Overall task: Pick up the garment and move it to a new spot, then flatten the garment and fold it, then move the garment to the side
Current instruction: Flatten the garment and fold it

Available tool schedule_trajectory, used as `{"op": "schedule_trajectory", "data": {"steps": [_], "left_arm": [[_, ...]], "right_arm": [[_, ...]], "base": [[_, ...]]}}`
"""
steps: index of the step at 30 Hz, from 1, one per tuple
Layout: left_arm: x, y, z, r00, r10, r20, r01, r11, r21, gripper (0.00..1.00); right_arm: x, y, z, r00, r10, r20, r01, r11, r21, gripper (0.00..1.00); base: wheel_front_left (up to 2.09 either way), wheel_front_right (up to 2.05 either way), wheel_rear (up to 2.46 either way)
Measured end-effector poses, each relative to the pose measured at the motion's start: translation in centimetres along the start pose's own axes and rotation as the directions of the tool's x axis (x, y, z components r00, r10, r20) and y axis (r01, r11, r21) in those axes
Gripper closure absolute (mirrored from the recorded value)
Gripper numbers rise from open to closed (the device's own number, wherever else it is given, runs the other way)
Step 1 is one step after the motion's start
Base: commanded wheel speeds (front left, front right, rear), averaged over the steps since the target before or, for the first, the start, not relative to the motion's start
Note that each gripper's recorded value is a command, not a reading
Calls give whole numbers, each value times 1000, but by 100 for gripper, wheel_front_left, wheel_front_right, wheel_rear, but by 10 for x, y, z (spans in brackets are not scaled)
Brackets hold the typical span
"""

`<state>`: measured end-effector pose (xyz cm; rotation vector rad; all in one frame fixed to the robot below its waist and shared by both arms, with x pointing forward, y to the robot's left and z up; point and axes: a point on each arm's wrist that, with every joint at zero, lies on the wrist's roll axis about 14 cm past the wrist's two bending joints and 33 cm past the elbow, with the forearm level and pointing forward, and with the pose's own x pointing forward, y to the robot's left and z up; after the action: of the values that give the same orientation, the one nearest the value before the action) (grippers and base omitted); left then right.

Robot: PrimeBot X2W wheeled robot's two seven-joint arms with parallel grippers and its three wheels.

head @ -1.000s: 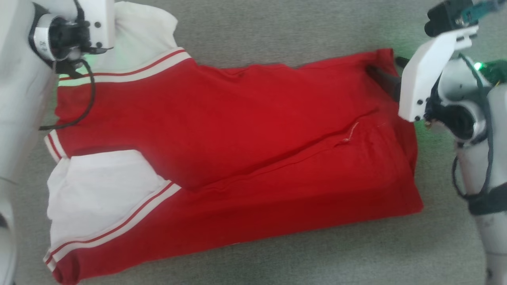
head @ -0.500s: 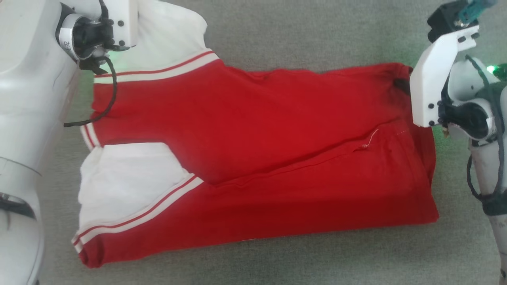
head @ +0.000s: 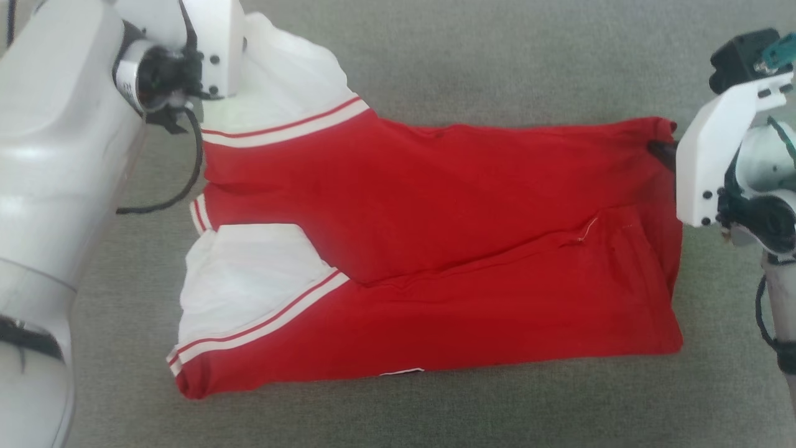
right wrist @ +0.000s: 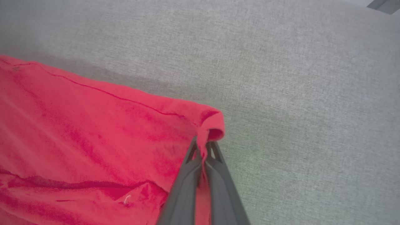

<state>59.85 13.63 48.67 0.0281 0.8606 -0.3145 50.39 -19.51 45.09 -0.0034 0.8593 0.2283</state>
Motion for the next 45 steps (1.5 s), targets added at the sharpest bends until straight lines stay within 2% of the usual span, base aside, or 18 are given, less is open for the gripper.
{"op": "schedule_trajectory", "data": {"steps": [11, 17, 23, 31, 32, 33, 35, 36, 37, 39, 45], "left_arm": [[-55, -13, -23, 999, -11, 39, 7, 995, 97, 100], [-89, -32, -66, 1000, -14, 16, 12, 991, 132, 100], [-107, -39, -119, 998, 1, -65, 5, 996, 87, 100], [-101, -42, -185, 979, -29, -202, 26, 999, -18, 100], [-99, -41, -189, 978, -32, -205, 27, 999, -31, 100], [-98, -40, -192, 978, -33, -208, 25, 999, -38, 100], [-95, -38, -194, 980, -35, -196, 23, 998, -66, 66], [-94, -38, -195, 981, -37, -192, 24, 997, -73, 55], [-93, -36, -196, 981, -37, -192, 23, 997, -78, 45], [-93, -34, -192, 987, -35, -158, 20, 995, -94, 0], [-101, -34, -181, 998, -43, -40, 39, 993, -113, 0]], "right_arm": [[-42, 11, 4, 997, 13, 75, -11, 1000, -21, 100], [-60, 10, -22, 999, 15, 50, -15, 1000, 9, 100], [-63, 4, -57, 1000, 8, -25, -7, 998, 63, 100], [-51, 13, -97, 990, 51, -134, -33, 991, 129, 100], [-49, 13, -101, 988, 50, -146, -31, 991, 127, 94], [-48, 13, -103, 987, 52, -150, -32, 991, 133, 81], [-47, 16, -105, 986, 60, -154, -38, 990, 139, 52], [-46, 17, -104, 987, 63, -148, -42, 989, 139, 6], [-47, 19, -102, 988, 65, -141, -46, 990, 131, 0], [-48, 18, -101, 989, 65, -135, -47, 990, 131, 0], [-58, 18, -91, 995, 62, -78, -52, 990, 132, 0]], "base": [[0, 0, 0], [0, 0, 0], [0, 0, 0], [0, 0, 0], [0, 0, 0], [0, 0, 0], [0, 0, 0], [0, 0, 0], [0, 0, 0], [0, 0, 0], [0, 0, 0]]}}
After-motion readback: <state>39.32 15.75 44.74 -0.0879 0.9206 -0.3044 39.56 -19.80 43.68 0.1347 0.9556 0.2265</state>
